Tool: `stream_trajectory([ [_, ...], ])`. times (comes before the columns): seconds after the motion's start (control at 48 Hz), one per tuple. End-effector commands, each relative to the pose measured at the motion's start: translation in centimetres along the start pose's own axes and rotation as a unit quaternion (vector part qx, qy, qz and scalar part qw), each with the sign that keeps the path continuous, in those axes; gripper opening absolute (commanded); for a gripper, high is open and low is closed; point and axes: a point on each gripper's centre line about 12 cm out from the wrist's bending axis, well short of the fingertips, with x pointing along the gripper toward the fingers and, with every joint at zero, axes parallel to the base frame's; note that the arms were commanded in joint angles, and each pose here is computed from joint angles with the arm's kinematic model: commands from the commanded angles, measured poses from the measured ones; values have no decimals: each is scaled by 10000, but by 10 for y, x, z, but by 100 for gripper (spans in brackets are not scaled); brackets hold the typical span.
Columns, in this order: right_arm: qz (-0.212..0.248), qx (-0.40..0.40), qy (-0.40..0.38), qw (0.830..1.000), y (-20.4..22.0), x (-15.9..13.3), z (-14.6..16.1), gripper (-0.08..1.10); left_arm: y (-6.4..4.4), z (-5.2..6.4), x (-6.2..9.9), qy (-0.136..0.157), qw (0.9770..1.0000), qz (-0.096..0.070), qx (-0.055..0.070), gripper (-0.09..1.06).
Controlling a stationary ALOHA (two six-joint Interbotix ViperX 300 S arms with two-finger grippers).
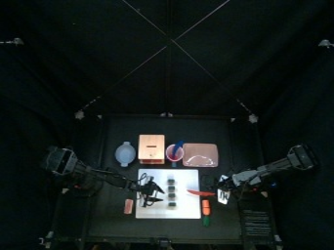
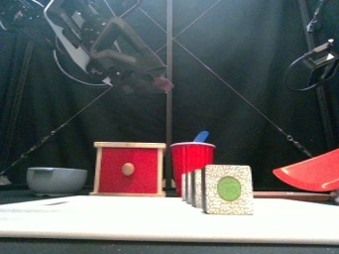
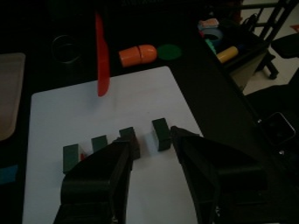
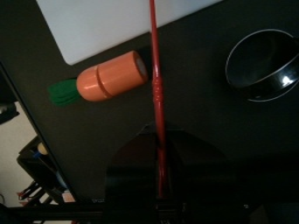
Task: Place sushi on board then cut the sushi with the knife then place the pieces on the plate
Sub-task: Place the 4 sushi pieces on the plate
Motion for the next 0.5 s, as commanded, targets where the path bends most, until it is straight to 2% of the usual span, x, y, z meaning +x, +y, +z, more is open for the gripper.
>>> stream_trajectory([
  [0.021, 36, 75, -21, 10000, 0, -1, 0, 42, 4, 9, -4, -260, 9996, 52, -31, 77],
  [0.146, -10, 263, 42, 9996, -7, 2, -1, 48, 6, 8, -5, -283, 9996, 78, -46, 77],
  [0.354, -89, 352, 138, 9992, -11, 2, -2, 71, 5, 6, -5, -282, 9996, 76, -24, 77],
  [0.5, -163, 327, 245, 9990, -11, -4, -3, 77, 6, 4, -6, -267, 9996, 84, -42, 77],
])
